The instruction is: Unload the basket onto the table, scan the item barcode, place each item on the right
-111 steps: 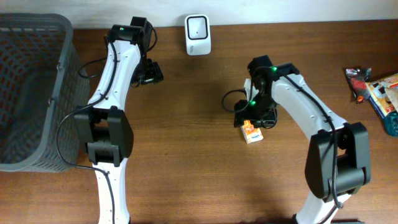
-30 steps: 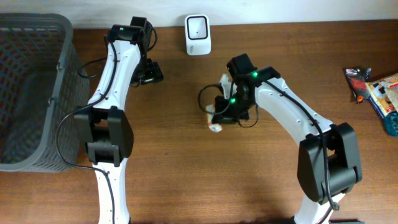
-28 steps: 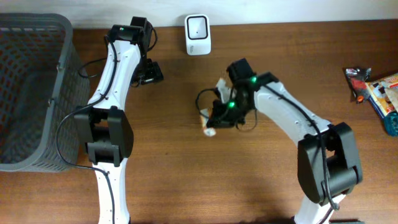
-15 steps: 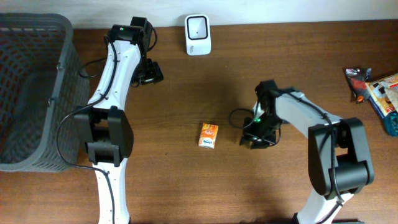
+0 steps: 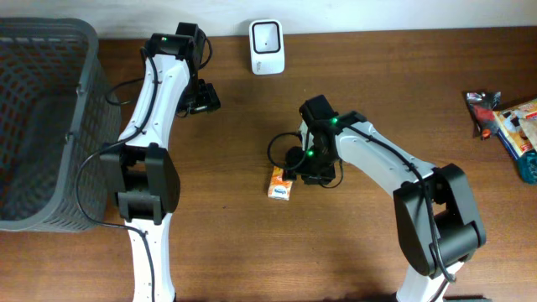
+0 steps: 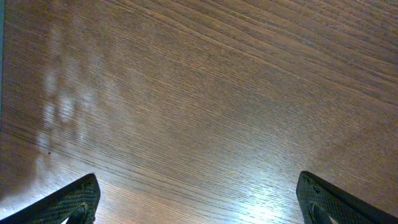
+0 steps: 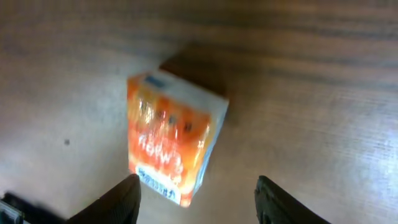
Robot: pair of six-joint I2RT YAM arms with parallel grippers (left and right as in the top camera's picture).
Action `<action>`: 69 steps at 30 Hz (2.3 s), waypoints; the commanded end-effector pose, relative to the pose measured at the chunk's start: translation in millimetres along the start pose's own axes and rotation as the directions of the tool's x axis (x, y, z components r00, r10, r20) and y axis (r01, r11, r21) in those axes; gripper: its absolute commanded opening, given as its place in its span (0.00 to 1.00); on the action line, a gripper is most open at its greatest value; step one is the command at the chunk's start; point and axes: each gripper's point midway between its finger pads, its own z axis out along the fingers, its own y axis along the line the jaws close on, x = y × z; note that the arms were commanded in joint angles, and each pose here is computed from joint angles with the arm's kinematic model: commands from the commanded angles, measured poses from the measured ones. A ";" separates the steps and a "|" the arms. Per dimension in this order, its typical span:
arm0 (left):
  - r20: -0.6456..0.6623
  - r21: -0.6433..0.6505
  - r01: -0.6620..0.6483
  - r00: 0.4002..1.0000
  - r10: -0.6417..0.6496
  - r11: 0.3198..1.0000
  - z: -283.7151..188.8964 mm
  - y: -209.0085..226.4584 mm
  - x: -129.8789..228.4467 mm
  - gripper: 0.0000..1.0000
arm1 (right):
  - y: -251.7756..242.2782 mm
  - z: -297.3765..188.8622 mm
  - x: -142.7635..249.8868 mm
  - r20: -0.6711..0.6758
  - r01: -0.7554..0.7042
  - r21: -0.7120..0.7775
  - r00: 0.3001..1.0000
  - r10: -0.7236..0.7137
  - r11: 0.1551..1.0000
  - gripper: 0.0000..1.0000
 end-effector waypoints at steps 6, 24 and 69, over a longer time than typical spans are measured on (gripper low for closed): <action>0.011 -0.006 0.010 1.000 -0.010 1.000 -0.6 0.2 -3.3 0.99 | -3.4 27.7 12.7 0.005 -0.085 0.002 0.996 0.085 0.996 0.51; 0.011 -0.006 0.010 1.000 -0.010 1.000 -0.6 0.4 -3.4 0.99 | 55.1 -47.7 6.8 0.071 0.241 -0.672 0.962 -0.264 0.700 0.04; 0.011 -0.006 0.012 1.000 -0.011 1.000 -0.5 1.0 -3.7 0.99 | 97.1 -130.1 -301.9 -0.013 0.266 0.962 -0.164 -0.986 -0.057 0.04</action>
